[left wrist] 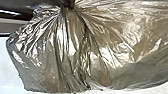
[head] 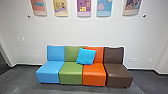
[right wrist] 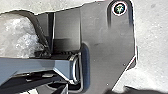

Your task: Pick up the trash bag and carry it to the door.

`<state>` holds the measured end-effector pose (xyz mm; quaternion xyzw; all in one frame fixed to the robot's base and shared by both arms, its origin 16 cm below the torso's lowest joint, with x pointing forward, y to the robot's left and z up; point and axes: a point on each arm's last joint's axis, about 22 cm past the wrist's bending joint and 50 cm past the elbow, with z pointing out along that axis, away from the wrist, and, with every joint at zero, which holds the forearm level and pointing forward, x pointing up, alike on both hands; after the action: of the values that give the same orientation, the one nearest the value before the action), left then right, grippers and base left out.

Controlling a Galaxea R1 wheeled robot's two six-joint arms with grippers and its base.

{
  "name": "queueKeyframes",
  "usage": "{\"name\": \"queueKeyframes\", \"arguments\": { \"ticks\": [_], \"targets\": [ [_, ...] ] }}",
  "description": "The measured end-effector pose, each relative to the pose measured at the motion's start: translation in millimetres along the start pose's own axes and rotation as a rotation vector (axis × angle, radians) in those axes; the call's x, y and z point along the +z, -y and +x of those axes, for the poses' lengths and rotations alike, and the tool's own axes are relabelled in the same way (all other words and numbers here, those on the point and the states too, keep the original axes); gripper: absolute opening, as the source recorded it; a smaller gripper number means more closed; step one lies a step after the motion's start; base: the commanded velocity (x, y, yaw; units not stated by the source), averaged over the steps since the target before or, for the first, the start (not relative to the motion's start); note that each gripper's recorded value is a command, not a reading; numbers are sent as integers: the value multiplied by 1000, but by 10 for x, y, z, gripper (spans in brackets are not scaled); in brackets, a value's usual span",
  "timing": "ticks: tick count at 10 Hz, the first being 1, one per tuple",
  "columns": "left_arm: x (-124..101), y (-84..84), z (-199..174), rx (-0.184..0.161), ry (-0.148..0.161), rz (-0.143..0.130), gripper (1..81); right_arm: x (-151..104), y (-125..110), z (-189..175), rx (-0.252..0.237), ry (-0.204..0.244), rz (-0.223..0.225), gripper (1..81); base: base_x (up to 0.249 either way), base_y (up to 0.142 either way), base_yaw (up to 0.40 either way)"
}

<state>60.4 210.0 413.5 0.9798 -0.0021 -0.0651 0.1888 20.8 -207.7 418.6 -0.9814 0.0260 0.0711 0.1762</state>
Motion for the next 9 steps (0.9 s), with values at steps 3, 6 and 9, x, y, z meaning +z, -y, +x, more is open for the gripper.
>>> {"name": "queueKeyframes", "arguments": {
  "ticks": [3,6,9],
  "targets": [
    [-22,-15,-321,-14,31,1,10,41,151,-306,-3,31,4,811,0,0,0],
    [-27,-22,-616,-27,61,2,10,24,142,-618,4,65,2,811,0,0,0],
    [-17,-41,-628,-27,55,4,10,24,149,-614,-2,62,3,811,0,0,0]
  ]
}}
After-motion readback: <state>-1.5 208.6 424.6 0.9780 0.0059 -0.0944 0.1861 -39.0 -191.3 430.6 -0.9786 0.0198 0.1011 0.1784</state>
